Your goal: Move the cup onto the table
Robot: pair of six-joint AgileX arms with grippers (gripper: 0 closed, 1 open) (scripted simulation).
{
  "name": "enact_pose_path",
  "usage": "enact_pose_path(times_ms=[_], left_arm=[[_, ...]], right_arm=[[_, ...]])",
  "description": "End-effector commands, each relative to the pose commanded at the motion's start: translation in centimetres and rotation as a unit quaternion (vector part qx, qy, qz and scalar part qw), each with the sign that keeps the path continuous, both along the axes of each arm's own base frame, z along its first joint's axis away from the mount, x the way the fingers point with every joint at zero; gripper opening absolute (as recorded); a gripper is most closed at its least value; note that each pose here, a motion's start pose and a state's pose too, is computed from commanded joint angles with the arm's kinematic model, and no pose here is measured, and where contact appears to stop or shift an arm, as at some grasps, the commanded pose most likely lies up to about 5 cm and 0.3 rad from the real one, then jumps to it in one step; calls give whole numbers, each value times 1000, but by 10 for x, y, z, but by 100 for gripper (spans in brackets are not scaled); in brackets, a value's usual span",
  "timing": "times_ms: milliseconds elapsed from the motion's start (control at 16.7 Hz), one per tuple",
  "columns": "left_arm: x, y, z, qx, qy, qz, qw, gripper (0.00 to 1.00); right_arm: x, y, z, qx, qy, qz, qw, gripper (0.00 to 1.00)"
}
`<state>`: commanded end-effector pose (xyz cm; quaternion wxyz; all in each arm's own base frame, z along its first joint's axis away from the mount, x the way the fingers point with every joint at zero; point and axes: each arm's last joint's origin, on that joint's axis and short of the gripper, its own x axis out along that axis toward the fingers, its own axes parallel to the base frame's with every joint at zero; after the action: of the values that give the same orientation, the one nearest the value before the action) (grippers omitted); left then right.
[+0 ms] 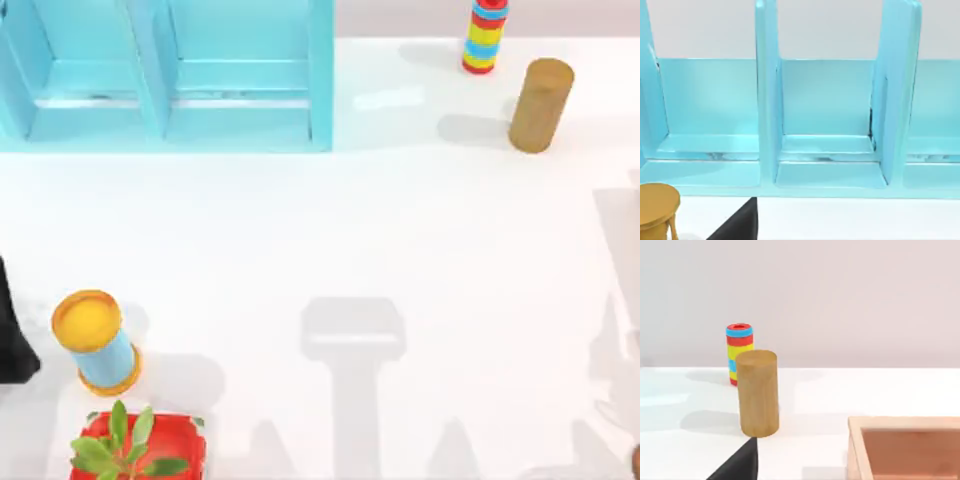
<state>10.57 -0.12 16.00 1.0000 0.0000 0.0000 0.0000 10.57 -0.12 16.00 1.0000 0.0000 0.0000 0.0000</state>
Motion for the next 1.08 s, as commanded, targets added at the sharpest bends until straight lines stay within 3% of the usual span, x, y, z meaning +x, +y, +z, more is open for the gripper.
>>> enact_pose_path(times_ms=[240,420,600,840,1080], left_arm=[[0,0,0,0,0,0,1000,100],[0,0,0,0,0,0,1000,100],[0,0,0,0,0,0,1000,100],[0,0,0,0,0,0,1000,100],[0,0,0,0,0,0,1000,100]], right_arm=[[0,-2,5,-16,17,-9,1000,100],[2,-9,24,-67,84,-37,994,100],[12,-21,49,-130,199,-60,969,100],[41,-50,80,-192,392,-50,898,100],[77,-94,92,-201,557,17,805,100]])
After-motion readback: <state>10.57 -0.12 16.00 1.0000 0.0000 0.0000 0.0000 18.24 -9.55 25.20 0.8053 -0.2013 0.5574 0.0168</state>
